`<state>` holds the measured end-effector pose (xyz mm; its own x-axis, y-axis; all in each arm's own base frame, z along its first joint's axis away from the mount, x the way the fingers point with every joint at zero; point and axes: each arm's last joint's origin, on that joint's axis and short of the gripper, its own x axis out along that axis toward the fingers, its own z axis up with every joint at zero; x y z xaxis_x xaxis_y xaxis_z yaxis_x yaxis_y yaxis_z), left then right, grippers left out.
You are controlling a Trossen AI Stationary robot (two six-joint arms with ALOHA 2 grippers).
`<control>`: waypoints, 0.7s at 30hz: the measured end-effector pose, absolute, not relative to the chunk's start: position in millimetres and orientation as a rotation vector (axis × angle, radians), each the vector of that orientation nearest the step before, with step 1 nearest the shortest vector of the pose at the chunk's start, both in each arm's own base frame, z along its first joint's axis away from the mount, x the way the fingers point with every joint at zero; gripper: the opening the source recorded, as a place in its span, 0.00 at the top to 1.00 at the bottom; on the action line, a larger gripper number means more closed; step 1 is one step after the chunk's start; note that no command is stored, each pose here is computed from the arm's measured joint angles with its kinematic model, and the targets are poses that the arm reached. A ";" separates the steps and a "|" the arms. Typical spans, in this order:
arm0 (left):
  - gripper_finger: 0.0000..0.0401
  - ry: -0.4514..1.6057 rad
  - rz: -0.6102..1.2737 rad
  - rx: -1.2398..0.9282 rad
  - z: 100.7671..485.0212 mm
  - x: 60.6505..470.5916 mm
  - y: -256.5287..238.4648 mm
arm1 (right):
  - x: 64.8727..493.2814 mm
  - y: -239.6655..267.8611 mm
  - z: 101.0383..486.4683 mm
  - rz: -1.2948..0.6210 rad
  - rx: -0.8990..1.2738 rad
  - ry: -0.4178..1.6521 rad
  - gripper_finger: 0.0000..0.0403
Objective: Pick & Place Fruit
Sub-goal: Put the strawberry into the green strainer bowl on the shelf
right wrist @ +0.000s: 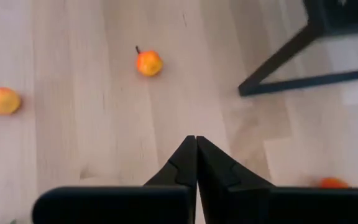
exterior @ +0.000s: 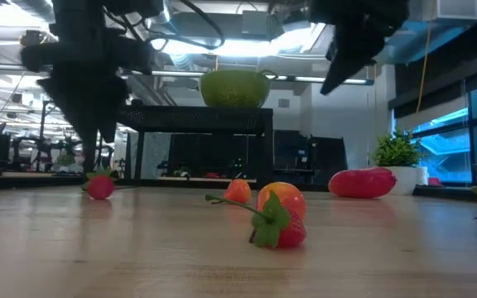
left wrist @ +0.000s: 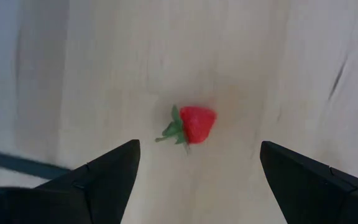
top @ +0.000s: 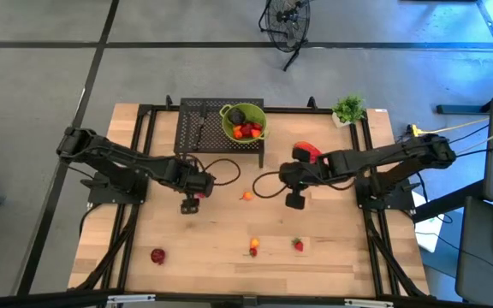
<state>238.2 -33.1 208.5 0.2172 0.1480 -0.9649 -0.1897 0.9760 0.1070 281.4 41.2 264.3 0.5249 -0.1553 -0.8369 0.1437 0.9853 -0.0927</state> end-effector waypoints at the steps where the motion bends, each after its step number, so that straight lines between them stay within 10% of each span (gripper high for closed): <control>1: 0.18 1.352 0.187 0.025 208.3 237.1 -32.2 | 277.7 41.7 261.6 -0.183 -0.005 1.003 0.99; 21: 0.18 1.390 -0.285 0.507 188.4 251.5 -35.0 | 261.4 56.7 249.0 -0.173 0.101 0.917 0.99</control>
